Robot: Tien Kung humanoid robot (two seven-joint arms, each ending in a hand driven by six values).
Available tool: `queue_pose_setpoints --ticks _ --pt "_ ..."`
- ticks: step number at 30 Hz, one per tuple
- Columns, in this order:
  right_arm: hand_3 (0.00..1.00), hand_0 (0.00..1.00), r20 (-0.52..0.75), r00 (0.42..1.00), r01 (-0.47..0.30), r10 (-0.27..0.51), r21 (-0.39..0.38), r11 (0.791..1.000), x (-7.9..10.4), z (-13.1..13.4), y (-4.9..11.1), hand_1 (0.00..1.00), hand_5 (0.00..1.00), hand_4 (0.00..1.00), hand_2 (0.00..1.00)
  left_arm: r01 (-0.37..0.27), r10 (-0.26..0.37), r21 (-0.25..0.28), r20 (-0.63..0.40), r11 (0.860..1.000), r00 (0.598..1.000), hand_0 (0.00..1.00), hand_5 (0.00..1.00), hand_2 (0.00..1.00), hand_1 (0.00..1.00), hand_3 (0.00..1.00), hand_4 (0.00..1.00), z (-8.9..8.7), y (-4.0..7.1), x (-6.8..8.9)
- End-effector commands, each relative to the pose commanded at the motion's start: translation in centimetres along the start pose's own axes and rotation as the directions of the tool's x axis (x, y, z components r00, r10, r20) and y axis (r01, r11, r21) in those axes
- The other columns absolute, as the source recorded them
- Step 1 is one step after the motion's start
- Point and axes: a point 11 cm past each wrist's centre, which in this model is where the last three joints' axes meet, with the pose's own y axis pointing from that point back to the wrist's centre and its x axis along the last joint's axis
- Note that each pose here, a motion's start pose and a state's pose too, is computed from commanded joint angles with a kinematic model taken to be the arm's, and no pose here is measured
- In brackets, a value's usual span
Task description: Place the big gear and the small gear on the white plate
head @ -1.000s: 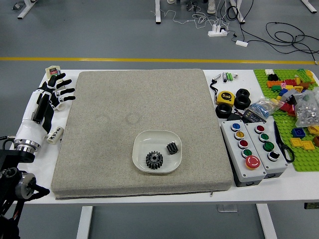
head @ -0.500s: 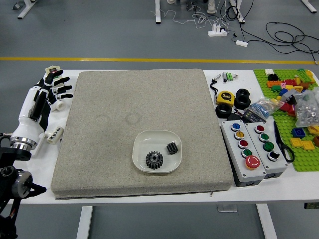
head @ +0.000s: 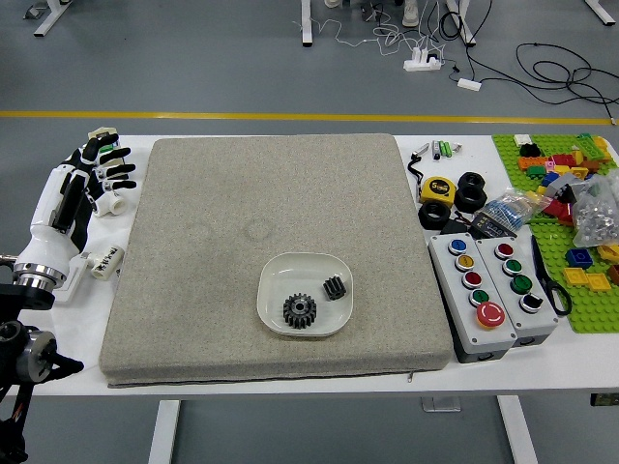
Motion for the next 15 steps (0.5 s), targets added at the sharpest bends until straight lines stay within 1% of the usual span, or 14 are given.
queue_pose_setpoints --ticks 15 --pt "0.552 0.602 -0.001 1.0 0.0 0.0 0.0 1.0 -0.01 0.06 0.0 0.612 0.662 0.751 0.699 -0.017 0.017 0.009 0.009 1.0 1.0 0.456 0.914 0.714 0.637 0.774 0.866 -0.13 0.19 0.53"
